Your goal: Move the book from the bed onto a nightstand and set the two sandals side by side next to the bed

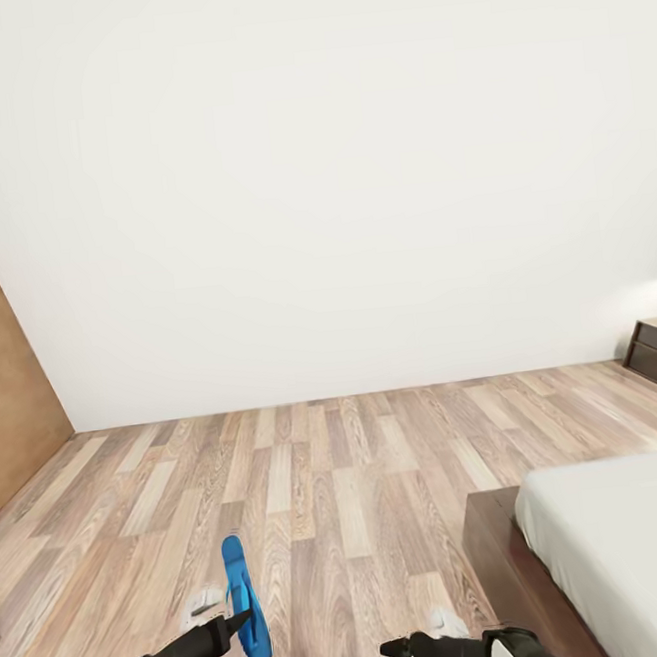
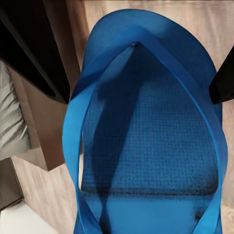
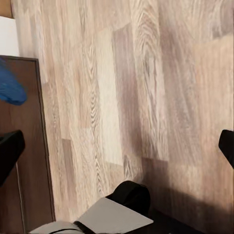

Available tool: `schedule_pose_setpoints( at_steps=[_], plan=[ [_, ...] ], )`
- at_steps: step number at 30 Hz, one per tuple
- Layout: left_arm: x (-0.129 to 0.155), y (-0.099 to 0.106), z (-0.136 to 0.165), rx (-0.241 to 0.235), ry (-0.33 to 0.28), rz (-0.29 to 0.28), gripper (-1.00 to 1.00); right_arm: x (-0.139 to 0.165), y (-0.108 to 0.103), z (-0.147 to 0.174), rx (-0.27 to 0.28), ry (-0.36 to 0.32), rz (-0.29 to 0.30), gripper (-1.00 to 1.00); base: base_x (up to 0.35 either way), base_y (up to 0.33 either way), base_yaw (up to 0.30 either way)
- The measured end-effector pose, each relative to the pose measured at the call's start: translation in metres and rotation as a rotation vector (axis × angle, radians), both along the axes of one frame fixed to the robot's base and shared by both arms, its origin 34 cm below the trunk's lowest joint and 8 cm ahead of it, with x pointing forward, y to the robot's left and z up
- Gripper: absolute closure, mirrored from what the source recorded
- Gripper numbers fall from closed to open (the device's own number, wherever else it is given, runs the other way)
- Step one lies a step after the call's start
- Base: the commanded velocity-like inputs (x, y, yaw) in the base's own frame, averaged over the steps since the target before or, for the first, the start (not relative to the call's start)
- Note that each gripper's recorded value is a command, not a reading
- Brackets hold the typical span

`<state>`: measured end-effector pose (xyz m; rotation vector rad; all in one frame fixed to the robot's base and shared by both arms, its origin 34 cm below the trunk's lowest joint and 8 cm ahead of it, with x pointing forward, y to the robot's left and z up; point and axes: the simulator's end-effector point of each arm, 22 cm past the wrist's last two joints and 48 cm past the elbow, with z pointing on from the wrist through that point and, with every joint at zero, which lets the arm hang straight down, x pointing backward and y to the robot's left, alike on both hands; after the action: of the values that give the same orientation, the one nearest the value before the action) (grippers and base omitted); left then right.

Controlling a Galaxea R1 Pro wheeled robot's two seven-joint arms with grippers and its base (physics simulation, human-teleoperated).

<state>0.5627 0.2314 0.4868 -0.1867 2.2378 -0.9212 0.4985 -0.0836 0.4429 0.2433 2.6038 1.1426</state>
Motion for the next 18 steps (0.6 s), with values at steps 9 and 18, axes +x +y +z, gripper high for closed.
schedule_pose_setpoints(
  at_steps=[9,18],
  plan=[
    [-0.014,-0.006,-0.002,0.021,0.012,-0.011,1.0,-0.021,-0.022,-0.017,-0.129,-0.039,0.056,-1.0,0.0,0.0,0.292],
    [-0.016,-0.012,0.011,0.031,0.02,-0.031,1.0,-0.038,-0.029,-0.017,-0.163,-0.024,0.063,-1.0,0.0,0.0,0.28]
  ],
)
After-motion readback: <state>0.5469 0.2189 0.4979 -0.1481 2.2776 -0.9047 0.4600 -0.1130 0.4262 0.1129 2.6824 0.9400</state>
